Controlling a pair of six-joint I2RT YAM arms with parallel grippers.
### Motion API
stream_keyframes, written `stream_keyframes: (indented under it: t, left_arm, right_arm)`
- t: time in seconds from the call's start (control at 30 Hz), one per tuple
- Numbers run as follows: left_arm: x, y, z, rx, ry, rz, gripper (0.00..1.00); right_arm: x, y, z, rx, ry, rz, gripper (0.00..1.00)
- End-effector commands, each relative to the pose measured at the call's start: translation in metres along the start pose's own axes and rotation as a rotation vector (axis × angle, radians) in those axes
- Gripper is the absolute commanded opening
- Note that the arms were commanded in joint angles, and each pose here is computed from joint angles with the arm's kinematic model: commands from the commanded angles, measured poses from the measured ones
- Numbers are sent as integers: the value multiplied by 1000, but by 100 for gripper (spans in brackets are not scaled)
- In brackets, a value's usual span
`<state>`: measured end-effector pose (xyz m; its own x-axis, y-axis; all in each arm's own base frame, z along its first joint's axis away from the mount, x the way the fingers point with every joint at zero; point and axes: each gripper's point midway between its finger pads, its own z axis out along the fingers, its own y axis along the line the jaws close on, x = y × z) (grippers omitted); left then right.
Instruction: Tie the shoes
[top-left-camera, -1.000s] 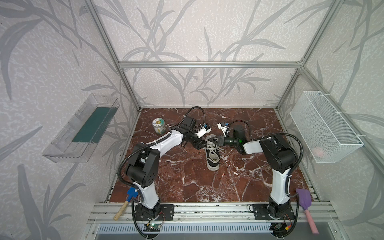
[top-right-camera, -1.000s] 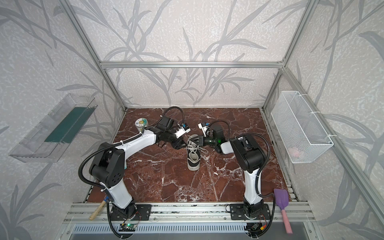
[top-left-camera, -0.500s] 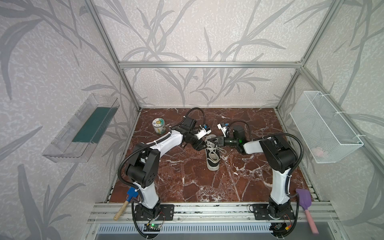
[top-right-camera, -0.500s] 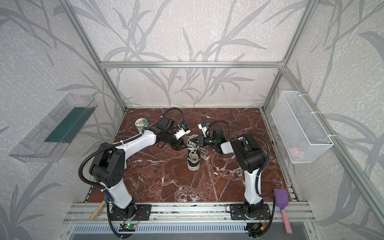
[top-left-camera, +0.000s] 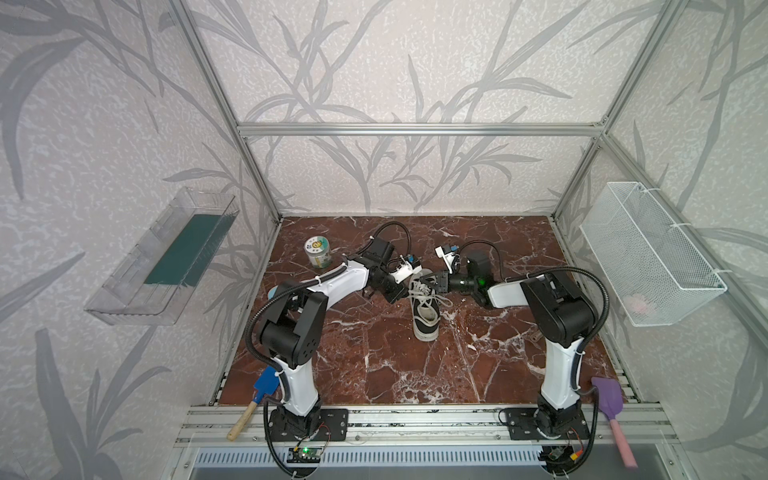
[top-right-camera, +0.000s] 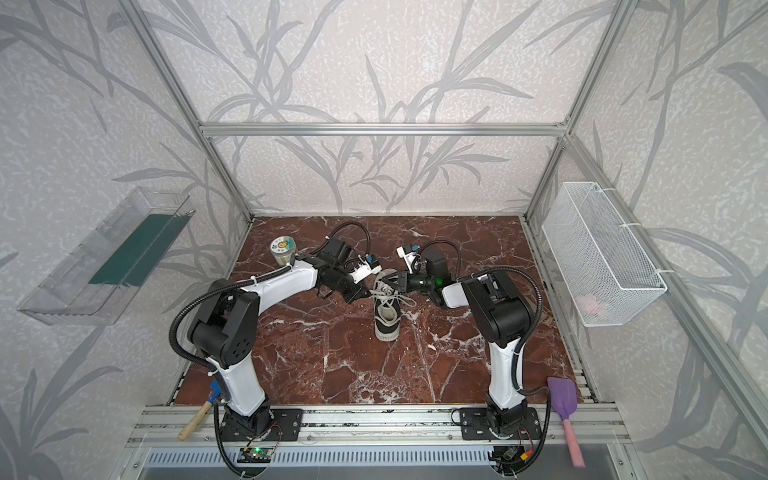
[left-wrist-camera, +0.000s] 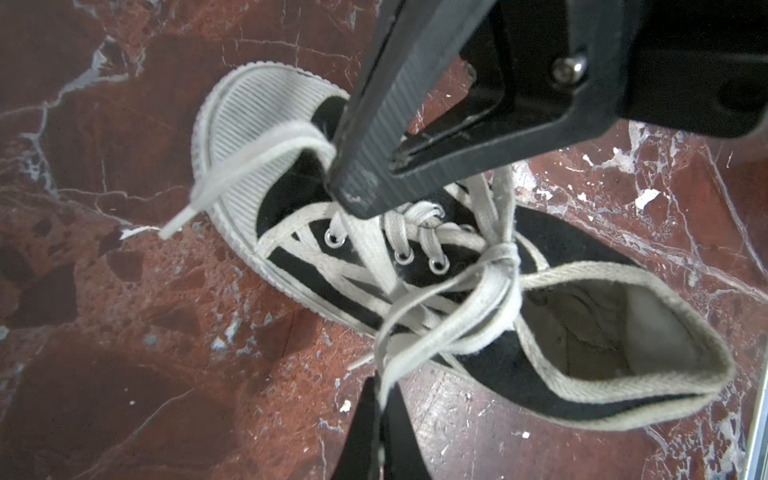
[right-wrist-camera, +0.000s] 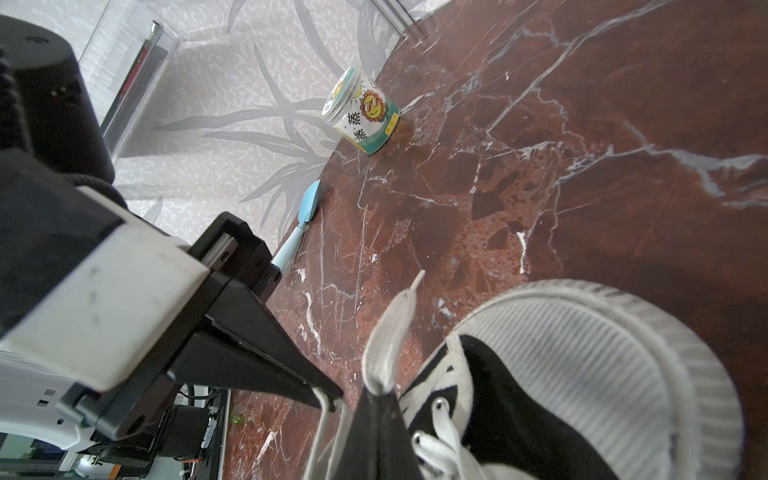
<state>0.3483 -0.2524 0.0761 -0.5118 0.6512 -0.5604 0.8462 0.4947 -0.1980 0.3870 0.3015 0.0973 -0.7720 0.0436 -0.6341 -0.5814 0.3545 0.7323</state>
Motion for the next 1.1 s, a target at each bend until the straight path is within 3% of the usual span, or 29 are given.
stream_keyframes:
  t: [0.0,0.63,1.07]
  left_arm:
    - [-8,3,-8,-17,-9,17,0]
    - [-4,9,-16,-55,9,20,0]
    - [4,12,-16,-53,35,18,0]
  right_arm:
    - [-12,9,-12,18,-44,-52,0]
    - [-19,-3,-74,176,-165,-85,0]
    - [-7,-19,-100,283,-172,-45,0]
